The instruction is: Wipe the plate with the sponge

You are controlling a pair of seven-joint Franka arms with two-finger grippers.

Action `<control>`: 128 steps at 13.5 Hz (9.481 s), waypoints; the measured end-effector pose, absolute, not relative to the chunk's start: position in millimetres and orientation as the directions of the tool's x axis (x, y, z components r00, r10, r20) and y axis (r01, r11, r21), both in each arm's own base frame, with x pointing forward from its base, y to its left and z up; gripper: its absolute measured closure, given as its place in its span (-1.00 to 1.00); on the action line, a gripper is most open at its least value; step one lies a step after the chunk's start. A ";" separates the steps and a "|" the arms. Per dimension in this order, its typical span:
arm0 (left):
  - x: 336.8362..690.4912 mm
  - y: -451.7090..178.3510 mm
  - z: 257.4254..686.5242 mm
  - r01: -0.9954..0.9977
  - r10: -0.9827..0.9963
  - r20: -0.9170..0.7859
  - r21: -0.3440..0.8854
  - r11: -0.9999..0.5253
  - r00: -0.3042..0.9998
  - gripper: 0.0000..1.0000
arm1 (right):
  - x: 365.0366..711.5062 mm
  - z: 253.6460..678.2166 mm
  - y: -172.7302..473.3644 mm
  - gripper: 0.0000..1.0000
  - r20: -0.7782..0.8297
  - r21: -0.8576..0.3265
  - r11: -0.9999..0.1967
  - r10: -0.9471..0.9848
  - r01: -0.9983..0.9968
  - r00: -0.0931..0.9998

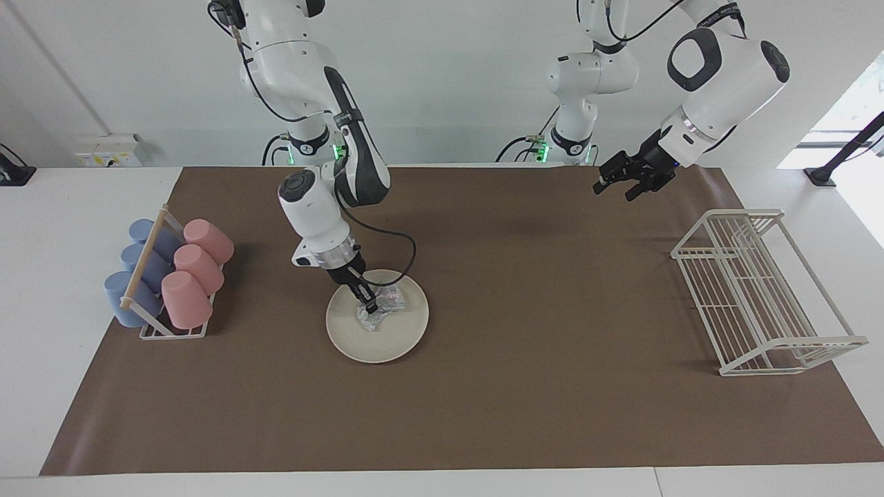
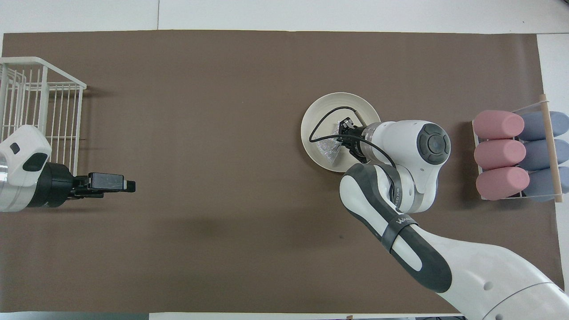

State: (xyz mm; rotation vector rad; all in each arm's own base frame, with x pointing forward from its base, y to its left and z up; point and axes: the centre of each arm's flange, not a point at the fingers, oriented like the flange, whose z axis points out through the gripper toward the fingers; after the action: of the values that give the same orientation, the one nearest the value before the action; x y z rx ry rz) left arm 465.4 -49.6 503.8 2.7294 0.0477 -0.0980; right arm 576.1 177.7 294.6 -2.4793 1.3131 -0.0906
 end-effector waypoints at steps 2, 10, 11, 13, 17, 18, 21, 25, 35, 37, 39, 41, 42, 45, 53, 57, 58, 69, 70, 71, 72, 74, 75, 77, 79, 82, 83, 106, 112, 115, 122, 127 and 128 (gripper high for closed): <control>466.3 -49.3 503.3 0.050 0.022 -0.074 0.396 -0.917 0.997 -1.00 | 575.7 294.4 178.5 0.86 -0.098 -0.319 -0.520 -0.813 -0.792 0.574; 468.7 -49.7 505.0 0.049 0.025 -0.064 0.396 -0.917 0.998 -1.00 | 559.5 296.0 228.0 0.86 -0.133 -0.318 -0.472 -0.836 -0.822 0.532; 468.7 -50.6 505.0 0.049 0.025 -0.065 0.395 -0.917 0.998 -1.00 | 563.7 301.4 228.1 0.86 -0.134 -0.326 -0.467 -0.838 -0.822 0.529; 468.8 -51.2 504.8 0.056 0.031 -0.069 0.394 -0.917 0.997 -1.00 | 575.0 323.3 236.9 0.86 -0.175 -0.310 -0.440 -0.845 -0.843 0.506; 468.7 -52.7 504.6 0.085 0.057 -0.081 0.391 -0.916 0.995 -1.00 | 595.8 419.1 261.2 0.86 -0.148 -0.183 -0.418 -0.883 -0.890 0.445; 468.7 -52.7 504.6 0.096 0.067 -0.086 0.391 -0.916 0.994 -1.00 | 594.4 453.4 270.2 0.86 -0.116 -0.140 -0.415 -0.895 -0.899 0.431; 470.5 -57.0 508.0 0.175 0.141 -0.110 0.435 -0.883 0.984 -1.00 | 573.7 547.3 297.6 0.86 -0.108 -0.073 -0.373 -0.919 -0.925 0.379; 474.0 -78.3 518.9 0.270 0.203 -0.179 0.640 -0.720 0.963 -1.00 | 540.4 569.2 342.9 0.86 -0.108 -0.028 -0.285 -0.952 -0.958 0.286; 494.4 -165.0 502.5 0.396 0.250 -0.321 0.844 -0.362 0.913 -1.00 | 507.9 571.5 402.3 0.86 -0.101 -0.076 -0.198 -0.973 -0.977 0.205; 499.4 -176.8 493.7 0.400 0.238 -0.331 0.842 -0.362 0.913 -1.00 | 508.1 571.4 402.2 0.86 -0.100 -0.077 -0.198 -0.974 -0.977 0.205; 503.6 -189.9 488.7 0.399 0.240 -0.330 0.841 -0.365 0.913 -0.99 | 508.1 571.3 402.2 0.86 -0.100 -0.076 -0.198 -0.974 -0.977 0.205; 503.2 -202.9 488.2 0.393 0.230 -0.328 0.843 -0.368 0.916 -0.91 | 508.3 571.1 402.1 0.86 -0.100 -0.076 -0.198 -0.974 -0.977 0.205; 502.1 -207.2 489.3 0.389 0.222 -0.326 0.844 -0.370 0.919 -0.84 | 508.4 571.1 402.0 0.86 -0.100 -0.076 -0.197 -0.974 -0.977 0.204; 496.8 -217.1 490.9 0.382 0.181 -0.338 0.844 -0.376 0.924 -0.77 | 509.2 570.9 401.1 0.86 -0.099 -0.076 -0.196 -0.974 -0.978 0.203; 493.9 -221.1 491.8 0.442 0.181 -0.403 0.819 -0.366 0.897 0.95 | 512.4 571.2 397.1 0.86 -0.099 -0.077 -0.187 -0.976 -0.979 0.194; 493.5 -222.6 494.0 0.457 0.186 -0.418 0.812 -0.363 0.889 0.95 | 514.2 572.9 394.5 0.74 -0.100 -0.080 -0.183 -0.977 -0.980 0.191; 493.3 -222.8 494.2 0.457 0.186 -0.417 0.811 -0.364 0.890 0.95 | 515.0 574.8 392.4 0.56 -0.101 -0.083 -0.184 -0.976 -0.979 0.192; 507.7 -171.7 489.1 0.475 0.286 -0.379 0.723 -0.502 0.880 0.95 | 558.1 613.6 242.9 -1.00 -0.036 -0.067 -0.657 -0.751 -0.751 0.660; 512.0 -159.5 491.5 0.480 0.312 -0.366 0.703 -0.525 0.877 0.95 | 561.8 616.7 221.2 -1.00 -0.033 -0.058 -0.714 -0.697 -0.697 0.717; 516.0 -149.7 494.9 0.484 0.336 -0.350 0.674 -0.557 0.874 0.95 | 565.0 620.0 198.5 -1.00 -0.033 -0.052 -0.774 -0.630 -0.631 0.776; 519.3 -143.4 498.3 0.486 0.356 -0.332 0.639 -0.596 0.874 0.95 | 567.9 624.0 175.0 -1.00 -0.031 -0.049 -0.828 -0.557 -0.558 0.830; 527.0 -133.9 506.5 0.481 0.379 -0.296 0.559 -0.676 0.877 0.95 | 570.0 635.7 126.7 -1.00 -0.022 -0.053 -0.914 -0.403 -0.403 0.915; 532.3 -126.2 511.9 0.472 0.380 -0.281 0.516 -0.715 0.881 0.95 | 569.1 641.7 108.9 -1.00 -0.011 -0.057 -0.944 -0.324 -0.324 0.946; 543.2 -109.3 521.7 0.451 0.373 -0.256 0.421 -0.787 0.892 0.95 | 562.3 651.5 94.4 -1.00 0.005 -0.057 -0.982 -0.182 -0.182 0.983; 550.6 -93.1 526.9 0.425 0.366 -0.231 0.322 -0.846 0.902 0.95 | 554.5 651.6 85.4 -1.00 0.007 -0.042 -0.993 -0.111 -0.110 0.994; 556.4 -80.1 542.5 0.365 0.335 -0.196 0.139 -0.921 0.922 0.95 | 543.5 651.3 55.1 -1.00 0.002 -0.039 -0.997 -0.067 -0.067 0.998; 558.8 -76.5 550.3 0.349 0.330 -0.189 0.073 -0.934 0.925 0.95 | 541.0 652.3 43.1 -1.00 0.004 -0.040 -0.998 -0.038 -0.038 0.999; 594.8 -43.8 456.6 -0.202 -0.133 -0.153 -0.799 -0.567 0.979 0.95 | 530.1 628.5 -3.1 -1.00 -0.047 -0.045 -0.998 -0.050 -0.053 0.998; 581.4 -45.0 420.9 -0.095 -0.077 -0.061 -0.813 -0.575 0.995 0.95 | 530.1 629.5 -3.0 -1.00 -0.045 -0.045 -0.998 -0.052 -0.054 0.998; 572.8 -46.6 416.9 -0.060 -0.062 -0.029 -0.812 -0.580 0.998 0.95 | 530.1 630.2 -2.6 -1.00 -0.043 -0.045 -0.998 -0.052 -0.054 0.998; 570.8 -48.5 420.8 -0.055 -0.065 -0.021 -0.812 -0.581 0.998 0.18 | 530.1 630.5 -2.7 -1.00 -0.043 -0.045 -0.998 -0.053 -0.055 0.998; 570.8 -48.5 422.5 -0.051 -0.064 -0.016 -0.812 -0.582 0.998 -1.00 | 530.2 630.7 -2.6 -1.00 -0.042 -0.045 -0.998 -0.053 -0.055 0.998; 571.7 -48.9 428.0 -0.040 -0.060 -0.005 -0.807 -0.589 0.998 -1.00 | 530.2 630.8 -2.6 -1.00 -0.042 -0.045 -0.998 -0.053 -0.055 0.998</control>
State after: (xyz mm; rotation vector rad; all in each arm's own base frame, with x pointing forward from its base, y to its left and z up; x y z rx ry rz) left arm 571.7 -48.9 428.0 4.0782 -0.1281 0.0512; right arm 530.2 -2.6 630.8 -3.0940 0.0832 0.0636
